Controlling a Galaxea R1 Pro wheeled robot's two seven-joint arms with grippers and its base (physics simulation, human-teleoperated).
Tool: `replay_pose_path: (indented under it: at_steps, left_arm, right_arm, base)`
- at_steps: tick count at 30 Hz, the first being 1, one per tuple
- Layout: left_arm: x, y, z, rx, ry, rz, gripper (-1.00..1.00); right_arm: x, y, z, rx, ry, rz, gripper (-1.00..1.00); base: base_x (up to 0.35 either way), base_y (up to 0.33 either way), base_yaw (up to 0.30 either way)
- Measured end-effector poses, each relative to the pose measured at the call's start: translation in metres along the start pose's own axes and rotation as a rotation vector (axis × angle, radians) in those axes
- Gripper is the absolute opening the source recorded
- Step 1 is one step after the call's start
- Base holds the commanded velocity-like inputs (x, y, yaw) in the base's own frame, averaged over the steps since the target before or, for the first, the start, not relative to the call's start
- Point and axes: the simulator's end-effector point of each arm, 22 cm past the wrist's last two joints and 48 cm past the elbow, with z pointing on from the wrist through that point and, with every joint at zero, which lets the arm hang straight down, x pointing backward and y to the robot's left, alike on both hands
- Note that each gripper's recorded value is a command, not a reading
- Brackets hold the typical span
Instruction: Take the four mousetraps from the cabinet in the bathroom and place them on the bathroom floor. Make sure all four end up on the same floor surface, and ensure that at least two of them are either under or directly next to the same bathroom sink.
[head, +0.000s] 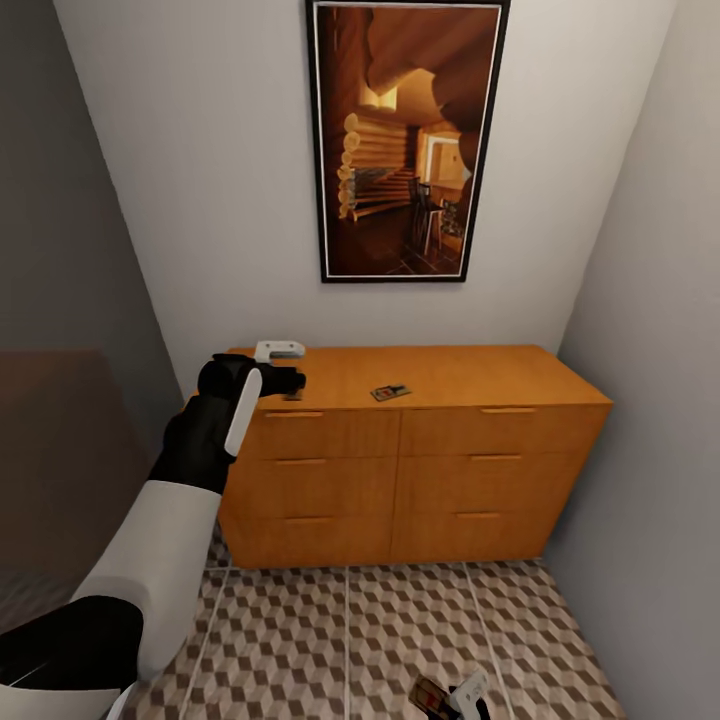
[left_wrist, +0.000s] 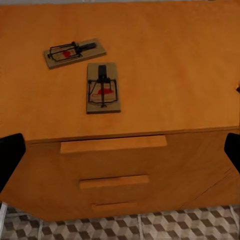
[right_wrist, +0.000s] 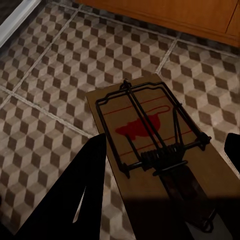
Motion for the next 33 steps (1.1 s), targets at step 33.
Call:
replay_pose_path:
  at_steps: [33]
  left_arm:
    - [0.0085,0.0014,0.0028,0.000,0.014,-0.009,1.00]
  right_arm:
    - [0.0005,0.0000,0.0002,-0.001,0.002,0.000,-1.00]
  base:
    - [0.030,0.000,0.082]
